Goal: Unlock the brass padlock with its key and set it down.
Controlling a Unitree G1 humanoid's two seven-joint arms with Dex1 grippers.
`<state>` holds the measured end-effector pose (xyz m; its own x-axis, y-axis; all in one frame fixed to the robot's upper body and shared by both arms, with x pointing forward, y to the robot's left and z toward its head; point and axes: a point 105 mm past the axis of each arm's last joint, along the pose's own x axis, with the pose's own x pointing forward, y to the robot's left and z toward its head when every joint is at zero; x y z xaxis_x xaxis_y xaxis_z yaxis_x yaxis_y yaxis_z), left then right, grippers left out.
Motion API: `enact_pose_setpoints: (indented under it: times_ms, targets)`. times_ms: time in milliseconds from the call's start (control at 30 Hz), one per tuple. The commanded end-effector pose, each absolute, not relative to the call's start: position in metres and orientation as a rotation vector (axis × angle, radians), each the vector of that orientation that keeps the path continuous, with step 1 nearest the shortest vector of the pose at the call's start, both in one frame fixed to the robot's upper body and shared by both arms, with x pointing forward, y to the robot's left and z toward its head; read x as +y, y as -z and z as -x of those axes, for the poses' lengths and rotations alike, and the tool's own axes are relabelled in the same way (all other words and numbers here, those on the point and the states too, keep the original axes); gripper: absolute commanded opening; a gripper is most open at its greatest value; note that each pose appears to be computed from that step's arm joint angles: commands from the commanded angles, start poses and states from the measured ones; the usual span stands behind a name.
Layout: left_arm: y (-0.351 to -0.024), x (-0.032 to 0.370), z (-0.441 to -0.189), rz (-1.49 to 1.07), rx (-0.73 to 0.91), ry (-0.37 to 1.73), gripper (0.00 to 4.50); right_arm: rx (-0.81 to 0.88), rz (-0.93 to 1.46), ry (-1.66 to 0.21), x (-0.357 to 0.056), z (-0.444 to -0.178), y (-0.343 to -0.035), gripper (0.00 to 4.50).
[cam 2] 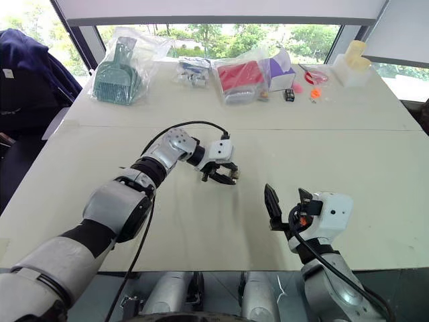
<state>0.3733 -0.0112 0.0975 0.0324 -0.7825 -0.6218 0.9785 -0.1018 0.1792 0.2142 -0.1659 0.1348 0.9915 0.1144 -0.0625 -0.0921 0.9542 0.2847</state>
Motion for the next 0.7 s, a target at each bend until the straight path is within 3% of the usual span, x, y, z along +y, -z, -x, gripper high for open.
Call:
enact_pose_setpoints:
  times_ms: [33,67,133,300,500,600,700]
  targets:
    - [-0.085,-0.004,-0.377,-0.584,0.471,1.441,1.69,0.049,-0.287,-0.114,-0.167,-0.216,-0.142,4.5]
    - [-0.085,-0.006,-0.376,-0.555,0.484,1.432,1.69,0.05,-0.287,-0.116,-0.167,-0.216,-0.141,4.5]
    - [-0.083,-0.007,-0.373,-0.52,0.507,1.401,2.72,0.05,-0.287,-0.119,-0.166,-0.218,-0.141,4.5]
    - [-0.086,-0.007,-0.371,-0.46,0.545,1.222,4.48,0.049,-0.288,-0.116,-0.167,-0.218,-0.14,4.5]
    - [-0.121,-0.01,-0.361,-0.571,0.352,1.298,4.48,0.052,-0.289,-0.112,-0.168,-0.217,-0.139,4.5]
    - [-0.139,-0.002,-0.369,-0.723,0.21,1.328,4.48,0.052,-0.288,-0.109,-0.17,-0.217,-0.139,4.5]
    - [-0.158,0.002,-0.377,-0.667,0.187,1.387,4.48,0.054,-0.288,-0.107,-0.171,-0.219,-0.137,4.5]
